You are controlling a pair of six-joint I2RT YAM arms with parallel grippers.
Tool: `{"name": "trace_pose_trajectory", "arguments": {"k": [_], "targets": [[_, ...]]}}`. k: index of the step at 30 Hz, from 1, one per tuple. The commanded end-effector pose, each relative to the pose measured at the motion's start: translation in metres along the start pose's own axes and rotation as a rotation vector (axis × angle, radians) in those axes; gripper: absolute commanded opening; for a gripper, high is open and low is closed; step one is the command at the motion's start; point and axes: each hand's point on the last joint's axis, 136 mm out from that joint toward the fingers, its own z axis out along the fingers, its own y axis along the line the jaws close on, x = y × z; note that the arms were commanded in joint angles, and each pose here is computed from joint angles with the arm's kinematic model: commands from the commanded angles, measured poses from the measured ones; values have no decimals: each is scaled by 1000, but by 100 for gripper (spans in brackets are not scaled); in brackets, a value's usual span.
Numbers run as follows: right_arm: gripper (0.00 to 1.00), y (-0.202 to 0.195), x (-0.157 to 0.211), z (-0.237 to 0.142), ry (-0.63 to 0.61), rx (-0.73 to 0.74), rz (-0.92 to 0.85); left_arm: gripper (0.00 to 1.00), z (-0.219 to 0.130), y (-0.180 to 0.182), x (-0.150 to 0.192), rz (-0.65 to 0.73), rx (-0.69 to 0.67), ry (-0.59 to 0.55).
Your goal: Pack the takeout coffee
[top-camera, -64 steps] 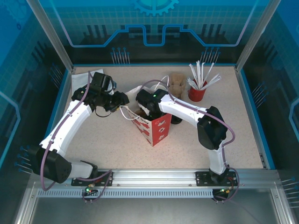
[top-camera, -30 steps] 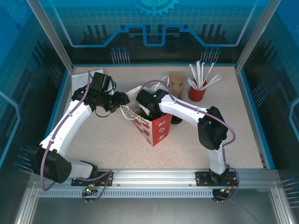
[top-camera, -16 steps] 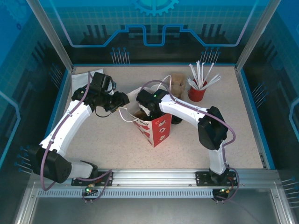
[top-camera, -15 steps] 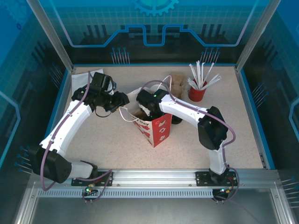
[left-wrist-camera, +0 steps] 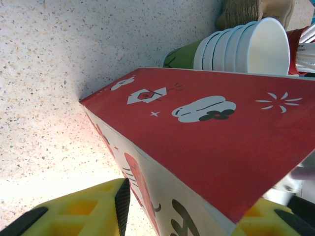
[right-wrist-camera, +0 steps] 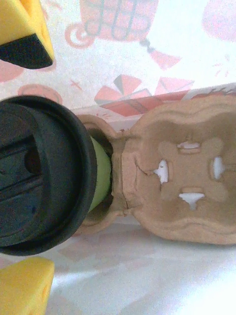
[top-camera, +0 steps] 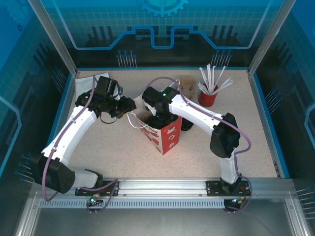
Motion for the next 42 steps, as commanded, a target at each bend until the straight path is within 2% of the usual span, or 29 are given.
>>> {"name": "trace_pose_trajectory", "arguments": {"k": [1, 10, 19, 28, 31, 36, 42], "targets": [[100, -8, -5, -23, -23, 17, 29, 40, -6, -3, 7, 3, 8, 9], [100, -3, -14, -69, -114, -16, 20, 42, -3, 0, 7, 0, -1, 10], [100, 2, -21, -130, -265, -71, 11, 46, -1, -1, 6, -6, 0, 15], [92, -3, -19, -190, -439, -119, -6, 58, -6, -7, 2, 5, 9, 3], [87, -17, -13, -210, -502, -97, 9, 65, -11, -11, 0, 13, 19, -9], [84, -63, 6, -233, -605, 12, 102, 76, -26, -17, -8, 44, 28, -67], [80, -127, 44, -226, -604, 206, 221, 88, -49, -26, -16, 93, 43, -137]]}}
